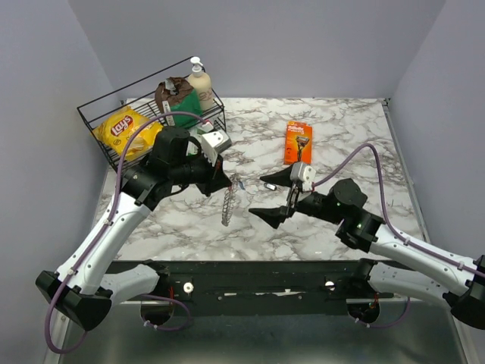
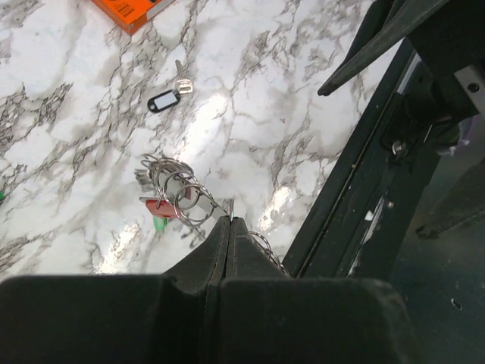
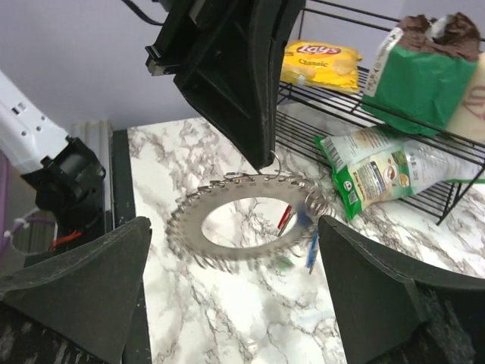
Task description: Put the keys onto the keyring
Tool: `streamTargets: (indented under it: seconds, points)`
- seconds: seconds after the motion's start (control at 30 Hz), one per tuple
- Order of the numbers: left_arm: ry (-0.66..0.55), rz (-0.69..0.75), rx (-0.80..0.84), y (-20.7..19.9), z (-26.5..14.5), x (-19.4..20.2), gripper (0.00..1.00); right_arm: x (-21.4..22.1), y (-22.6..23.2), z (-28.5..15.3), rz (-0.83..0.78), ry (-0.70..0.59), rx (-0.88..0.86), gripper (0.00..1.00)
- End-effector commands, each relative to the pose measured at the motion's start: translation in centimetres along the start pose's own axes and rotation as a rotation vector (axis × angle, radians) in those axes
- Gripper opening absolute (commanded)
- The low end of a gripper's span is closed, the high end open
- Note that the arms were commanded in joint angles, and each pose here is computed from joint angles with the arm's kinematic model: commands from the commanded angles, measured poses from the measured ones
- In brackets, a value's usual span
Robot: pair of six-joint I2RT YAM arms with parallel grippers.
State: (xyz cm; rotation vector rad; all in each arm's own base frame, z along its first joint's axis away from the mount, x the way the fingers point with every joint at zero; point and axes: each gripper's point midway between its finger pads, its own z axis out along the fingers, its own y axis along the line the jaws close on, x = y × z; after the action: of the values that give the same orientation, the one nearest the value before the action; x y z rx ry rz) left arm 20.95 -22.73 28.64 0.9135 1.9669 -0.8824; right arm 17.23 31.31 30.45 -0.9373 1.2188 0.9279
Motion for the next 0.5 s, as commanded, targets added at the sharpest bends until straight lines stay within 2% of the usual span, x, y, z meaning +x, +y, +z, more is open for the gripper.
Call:
streamTargets:
  seconds: [0.0, 0.1, 0.3, 0.33, 0.47]
  points:
    - [0.077, 0.091, -0.013, -0.6, -1.0, 0.6, 0.0, 1.0, 1.7, 0.2, -0.014, 0.078, -0.188, 0.96]
    - [0.096, 0.119, 0.017, -1.6, -0.7, 0.6, 0.0, 1.6, 2.2, 0.3, 0.015, 0.095, -0.296, 0.92]
    - [0.146, 0.172, 0.076, -2.9, 0.3, 1.1, 0.0, 1.6, 2.8, 1.2, 0.052, 0.102, -0.424, 0.76]
    - [0.146, 0.183, 0.087, -3.3, 0.4, 1.1, 0.0, 1.9, 3.0, 1.3, 0.066, 0.111, -0.439, 0.7]
    - [0.14, 0.199, 0.091, -3.5, 0.6, 0.8, 0.0, 1.7, 3.0, 1.6, 0.07, 0.11, -0.455, 0.64]
